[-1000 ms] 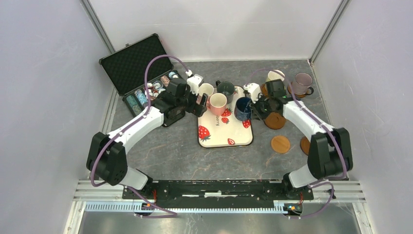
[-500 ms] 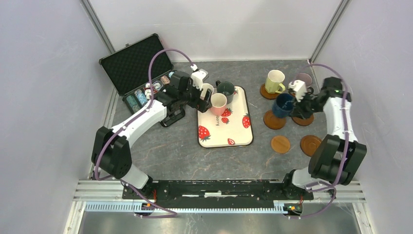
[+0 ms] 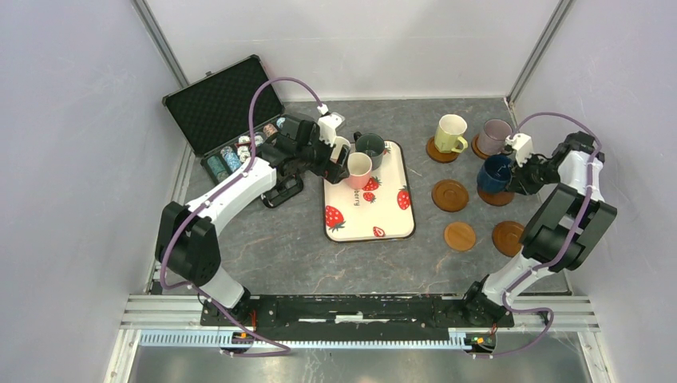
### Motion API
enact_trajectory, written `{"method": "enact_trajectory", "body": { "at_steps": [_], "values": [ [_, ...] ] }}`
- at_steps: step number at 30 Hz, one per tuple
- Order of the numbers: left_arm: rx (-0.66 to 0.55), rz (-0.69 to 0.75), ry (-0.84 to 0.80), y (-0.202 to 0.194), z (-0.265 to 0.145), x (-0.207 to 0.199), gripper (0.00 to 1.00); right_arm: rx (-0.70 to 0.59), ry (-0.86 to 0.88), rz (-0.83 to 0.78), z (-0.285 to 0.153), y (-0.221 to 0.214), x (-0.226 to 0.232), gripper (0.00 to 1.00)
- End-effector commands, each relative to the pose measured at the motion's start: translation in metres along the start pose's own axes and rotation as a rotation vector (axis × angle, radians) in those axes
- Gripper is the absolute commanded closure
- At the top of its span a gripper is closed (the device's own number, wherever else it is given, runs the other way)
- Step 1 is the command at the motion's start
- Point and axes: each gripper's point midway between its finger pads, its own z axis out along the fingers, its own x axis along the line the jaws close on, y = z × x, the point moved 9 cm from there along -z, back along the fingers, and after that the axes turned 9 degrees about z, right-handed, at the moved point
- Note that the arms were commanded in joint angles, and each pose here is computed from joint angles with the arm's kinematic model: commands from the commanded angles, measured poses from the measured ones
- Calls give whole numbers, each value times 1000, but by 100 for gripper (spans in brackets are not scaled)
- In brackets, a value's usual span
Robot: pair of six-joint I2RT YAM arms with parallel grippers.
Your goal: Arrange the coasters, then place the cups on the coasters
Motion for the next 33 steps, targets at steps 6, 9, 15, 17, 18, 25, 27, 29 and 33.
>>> {"method": "enact_trajectory", "body": {
  "at_steps": [6, 9, 15, 17, 18, 25, 27, 29, 33],
  "values": [
    [-34, 57, -27, 15, -9, 1, 0, -19, -79, -67, -6, -1, -33, 100],
    [-30, 50, -28, 13, -9, 1, 0, -21, -81, -60, -4, -6, -31, 100],
    [-27, 50, -34, 11, -11, -1, 0, -30, -69, -38, 4, -11, -30, 100],
    [-28, 50, -33, 12, -12, -1, 0, -30, -60, -34, 7, -13, -29, 100],
    [-26, 50, -33, 11, -12, -1, 0, -29, -58, -33, 8, -14, -28, 100],
    [-14, 50, -28, 8, -12, -1, 0, -21, -33, -35, 14, -22, -22, 100],
    [-13, 52, -25, 9, -12, -1, 0, -11, -38, -40, 15, -24, -21, 100],
    [-13, 51, -25, 8, -12, 0, 0, -8, -40, -37, 16, -26, -20, 100],
    [-13, 49, -28, 8, -11, -1, 0, -2, -39, -33, 18, -27, -20, 93]
  ]
}}
